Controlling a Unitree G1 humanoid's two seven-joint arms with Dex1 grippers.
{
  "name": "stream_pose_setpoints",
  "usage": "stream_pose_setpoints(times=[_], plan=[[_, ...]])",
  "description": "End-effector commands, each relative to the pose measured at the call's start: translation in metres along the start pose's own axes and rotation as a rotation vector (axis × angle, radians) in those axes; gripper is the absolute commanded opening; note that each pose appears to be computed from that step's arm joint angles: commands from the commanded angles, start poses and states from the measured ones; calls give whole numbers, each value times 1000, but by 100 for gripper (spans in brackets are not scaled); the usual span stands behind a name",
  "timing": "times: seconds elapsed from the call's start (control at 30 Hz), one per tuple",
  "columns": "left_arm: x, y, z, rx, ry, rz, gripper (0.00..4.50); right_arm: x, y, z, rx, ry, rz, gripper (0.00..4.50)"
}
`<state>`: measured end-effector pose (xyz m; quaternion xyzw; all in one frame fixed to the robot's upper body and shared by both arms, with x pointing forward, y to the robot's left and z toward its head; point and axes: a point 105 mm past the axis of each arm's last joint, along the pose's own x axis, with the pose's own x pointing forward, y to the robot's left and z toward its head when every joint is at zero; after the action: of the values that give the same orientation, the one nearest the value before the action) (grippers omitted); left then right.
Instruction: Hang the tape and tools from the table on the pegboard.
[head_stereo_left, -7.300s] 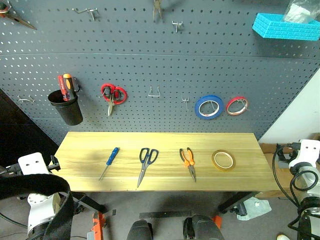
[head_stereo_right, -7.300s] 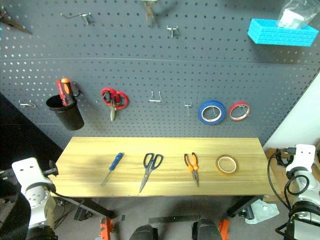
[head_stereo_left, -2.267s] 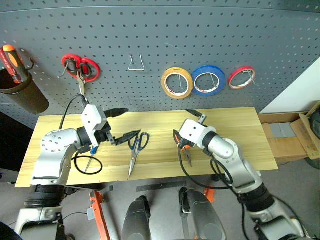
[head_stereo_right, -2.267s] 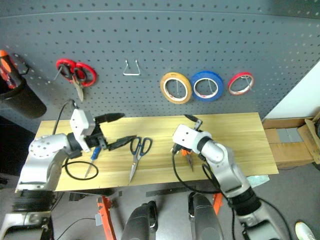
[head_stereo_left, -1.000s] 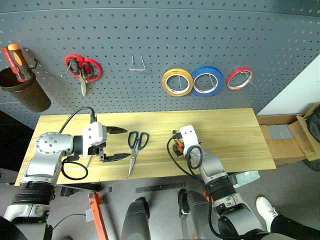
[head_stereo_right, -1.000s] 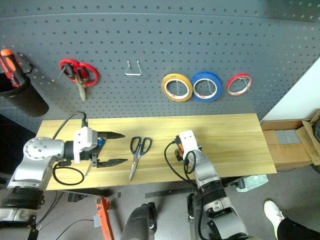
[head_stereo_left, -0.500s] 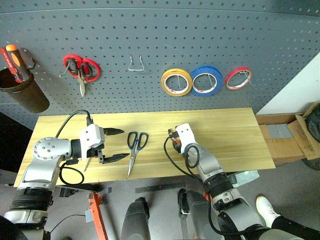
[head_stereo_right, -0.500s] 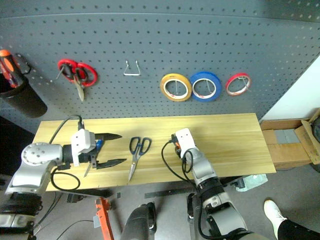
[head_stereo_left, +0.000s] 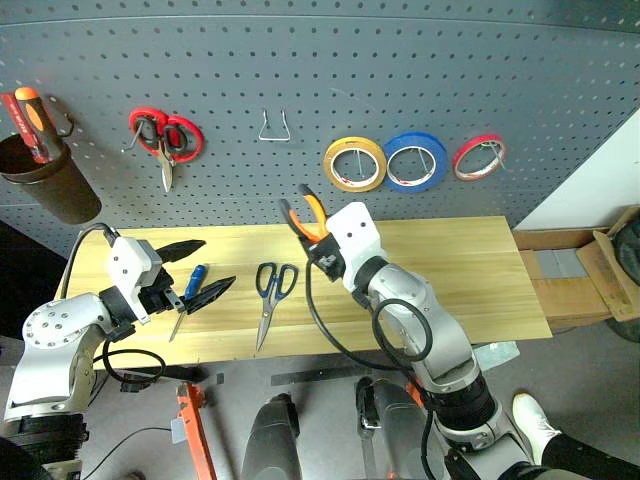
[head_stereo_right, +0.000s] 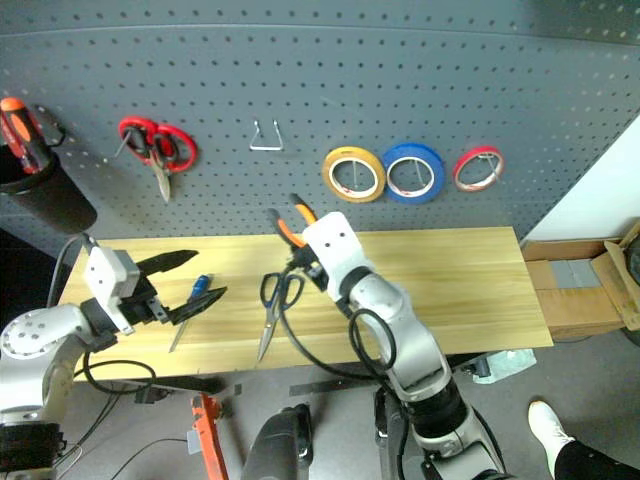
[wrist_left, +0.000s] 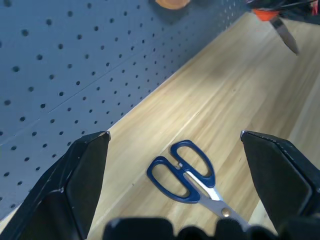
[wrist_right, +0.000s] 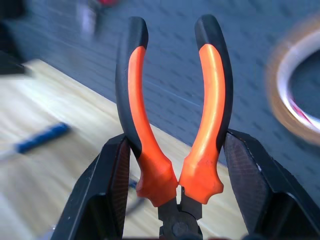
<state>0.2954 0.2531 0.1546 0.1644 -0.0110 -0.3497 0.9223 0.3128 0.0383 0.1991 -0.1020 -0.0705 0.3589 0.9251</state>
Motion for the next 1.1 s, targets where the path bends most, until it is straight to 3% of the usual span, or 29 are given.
stream_pose_setpoints(times=[0.03, 0.37, 0.6, 0.83, 1.1], plan=[[1, 3, 26, 7, -90, 29, 450, 1, -1, 59, -40, -200, 11, 242], [13, 11, 61, -31, -208, 63, 450, 31, -29, 134, -117, -400, -1, 242], [20, 8, 63, -78, -240, 87, 450, 58, -27, 183, -169, -546, 43, 242], [27, 7, 70, -75, -278, 105, 450, 75, -29, 196, -173, -606, 60, 242], [33, 8, 78, -71, -306, 105, 450, 89, -36, 186, -171, -621, 50, 242]])
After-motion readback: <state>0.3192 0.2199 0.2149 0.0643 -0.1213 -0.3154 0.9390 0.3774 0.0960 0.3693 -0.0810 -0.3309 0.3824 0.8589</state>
